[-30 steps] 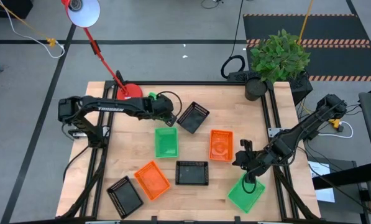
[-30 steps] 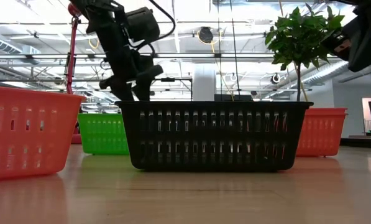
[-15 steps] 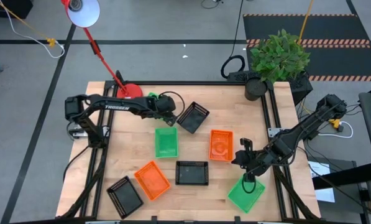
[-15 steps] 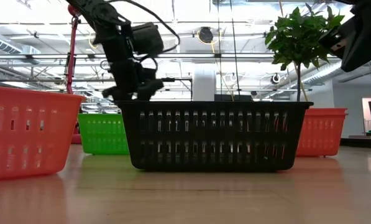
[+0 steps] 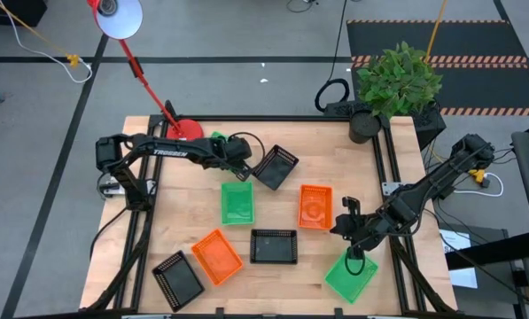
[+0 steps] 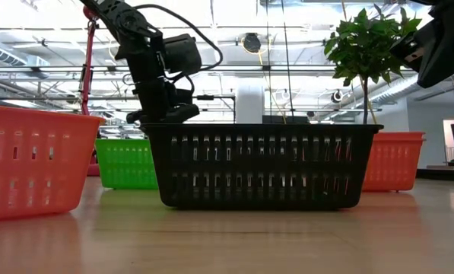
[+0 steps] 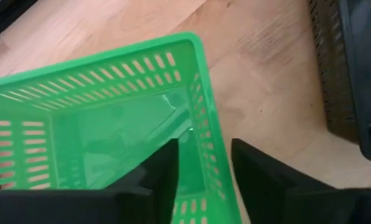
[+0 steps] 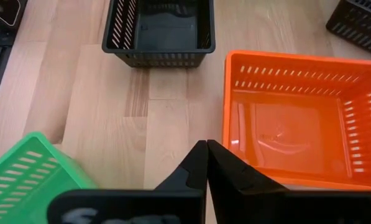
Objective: Stack baskets by color
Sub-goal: Stack the top green bin on top of the middle green bin
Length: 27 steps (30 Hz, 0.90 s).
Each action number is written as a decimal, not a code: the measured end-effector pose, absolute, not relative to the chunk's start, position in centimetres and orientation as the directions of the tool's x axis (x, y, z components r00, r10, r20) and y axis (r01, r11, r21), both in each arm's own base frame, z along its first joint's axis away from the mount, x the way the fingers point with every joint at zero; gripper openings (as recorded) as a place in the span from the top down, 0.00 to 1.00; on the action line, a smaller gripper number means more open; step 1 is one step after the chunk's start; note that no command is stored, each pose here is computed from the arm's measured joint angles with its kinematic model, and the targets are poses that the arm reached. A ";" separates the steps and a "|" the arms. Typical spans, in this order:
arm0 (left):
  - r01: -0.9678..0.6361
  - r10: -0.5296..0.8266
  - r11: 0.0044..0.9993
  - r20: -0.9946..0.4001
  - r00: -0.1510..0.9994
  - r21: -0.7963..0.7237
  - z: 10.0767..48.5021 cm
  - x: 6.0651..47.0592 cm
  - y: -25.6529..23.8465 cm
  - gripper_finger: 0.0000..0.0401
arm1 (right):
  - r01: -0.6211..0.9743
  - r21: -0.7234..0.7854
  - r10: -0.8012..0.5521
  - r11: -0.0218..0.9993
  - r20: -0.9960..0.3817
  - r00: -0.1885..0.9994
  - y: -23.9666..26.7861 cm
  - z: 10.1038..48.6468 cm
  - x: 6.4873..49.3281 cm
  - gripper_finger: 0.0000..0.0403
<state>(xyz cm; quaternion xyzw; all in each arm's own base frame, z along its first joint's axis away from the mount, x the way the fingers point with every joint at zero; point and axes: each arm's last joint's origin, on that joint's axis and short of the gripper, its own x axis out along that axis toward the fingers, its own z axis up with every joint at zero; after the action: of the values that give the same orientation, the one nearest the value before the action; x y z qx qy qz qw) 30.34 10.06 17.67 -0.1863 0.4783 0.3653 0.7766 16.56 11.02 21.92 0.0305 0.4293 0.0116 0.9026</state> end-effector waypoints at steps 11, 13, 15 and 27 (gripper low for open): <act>-0.724 0.379 0.686 -0.884 0.272 0.071 17.7 30.3 10.0 0.96 | 0.007 0.067 0.047 0.998 -0.774 0.631 11.0 21.9 16.6 1.00; -0.720 0.379 0.690 -0.885 0.272 0.074 17.7 30.3 10.0 0.98 | 0.007 0.067 0.047 0.998 -0.774 0.631 11.0 21.9 16.6 1.00; -0.712 0.379 0.697 -0.885 0.271 0.080 17.7 30.3 10.0 0.97 | 0.007 0.067 0.047 0.998 -0.774 0.631 11.0 21.9 16.6 1.00; -0.548 0.353 0.809 -0.921 0.166 0.212 22.1 31.2 7.7 0.98 | 0.006 0.065 0.047 0.998 -0.774 0.631 11.0 21.9 16.6 1.00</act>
<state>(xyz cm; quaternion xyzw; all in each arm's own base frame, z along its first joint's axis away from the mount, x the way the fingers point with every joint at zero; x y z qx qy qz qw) 31.20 7.66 22.06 -0.0850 0.5735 0.2969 0.7588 16.56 11.02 21.92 0.0307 0.4291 0.0112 0.9027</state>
